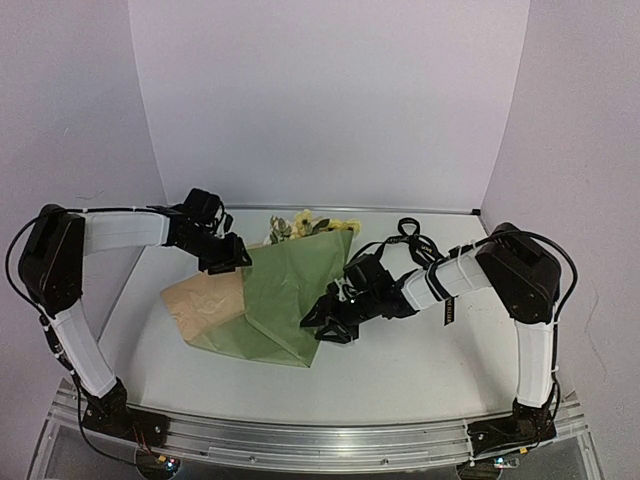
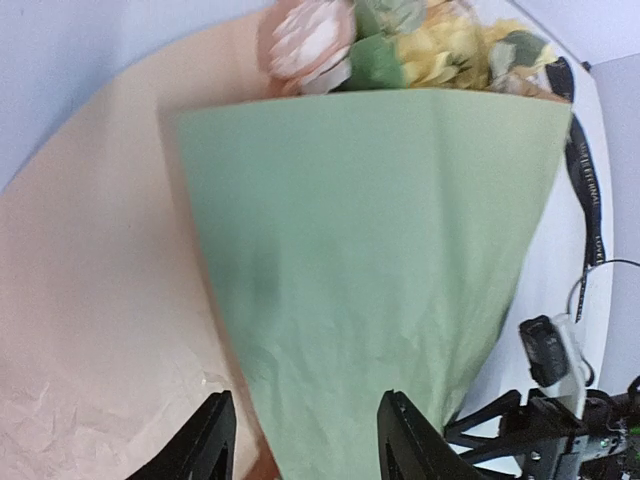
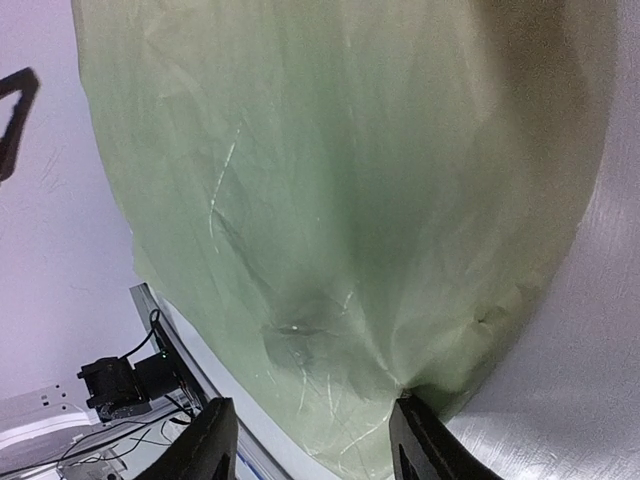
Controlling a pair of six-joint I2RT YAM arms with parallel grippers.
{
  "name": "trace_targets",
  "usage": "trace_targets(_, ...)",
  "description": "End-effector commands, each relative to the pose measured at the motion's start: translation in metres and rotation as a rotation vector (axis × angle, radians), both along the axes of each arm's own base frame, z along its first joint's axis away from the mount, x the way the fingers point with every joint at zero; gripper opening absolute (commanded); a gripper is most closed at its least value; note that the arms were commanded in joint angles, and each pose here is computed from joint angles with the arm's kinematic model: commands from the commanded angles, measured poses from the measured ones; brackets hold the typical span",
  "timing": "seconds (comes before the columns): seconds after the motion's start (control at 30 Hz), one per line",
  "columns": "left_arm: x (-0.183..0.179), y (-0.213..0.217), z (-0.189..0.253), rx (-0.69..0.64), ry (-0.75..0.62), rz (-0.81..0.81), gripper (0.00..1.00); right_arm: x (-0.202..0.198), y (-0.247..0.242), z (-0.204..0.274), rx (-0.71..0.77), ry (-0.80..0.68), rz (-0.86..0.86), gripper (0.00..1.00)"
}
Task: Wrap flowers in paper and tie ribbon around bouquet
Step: Press the 2/3-folded wrapping paper at the center of the board.
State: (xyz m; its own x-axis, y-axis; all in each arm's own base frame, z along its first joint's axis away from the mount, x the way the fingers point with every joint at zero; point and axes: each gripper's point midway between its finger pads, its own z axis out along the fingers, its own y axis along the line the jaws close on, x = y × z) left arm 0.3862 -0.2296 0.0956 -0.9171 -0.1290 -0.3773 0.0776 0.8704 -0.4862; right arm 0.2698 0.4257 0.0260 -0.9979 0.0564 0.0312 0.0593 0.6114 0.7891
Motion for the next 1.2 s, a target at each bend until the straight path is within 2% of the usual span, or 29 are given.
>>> trace_targets(0.0,-0.006,-0.016,0.071,0.043,-0.191,-0.02,0.51,-0.006,-0.009,-0.007,-0.078,0.027,-0.004,0.55)
trace_targets(0.07,-0.024,-0.036,0.072,0.018,-0.183,-0.084,0.5,-0.006,-0.009,-0.005,-0.078,0.027,-0.004,0.55)
trace_targets(0.17,-0.053,-0.066,0.054,-0.066,-0.11,-0.174,0.38,-0.005,-0.009,-0.002,-0.078,0.023,-0.005,0.55)
trace_targets(0.3,-0.081,-0.081,0.014,-0.128,-0.002,-0.219,0.25,-0.002,-0.006,0.005,-0.068,0.016,-0.011,0.55)
trace_targets(0.47,-0.095,-0.085,-0.022,-0.164,0.064,-0.215,0.17,0.004,-0.002,0.021,-0.043,-0.005,-0.031,0.57)
trace_targets(0.63,-0.099,-0.083,-0.052,-0.138,0.12,-0.195,0.12,0.021,0.003,0.05,0.007,-0.039,-0.064,0.62)
trace_targets(0.87,-0.1,-0.082,-0.066,-0.115,0.136,-0.19,0.11,0.077,0.005,0.08,0.077,-0.075,-0.161,0.65)
trace_targets(1.17,-0.101,-0.061,-0.069,-0.022,0.143,-0.099,0.07,0.137,-0.006,0.07,0.111,-0.051,-0.244,0.66)
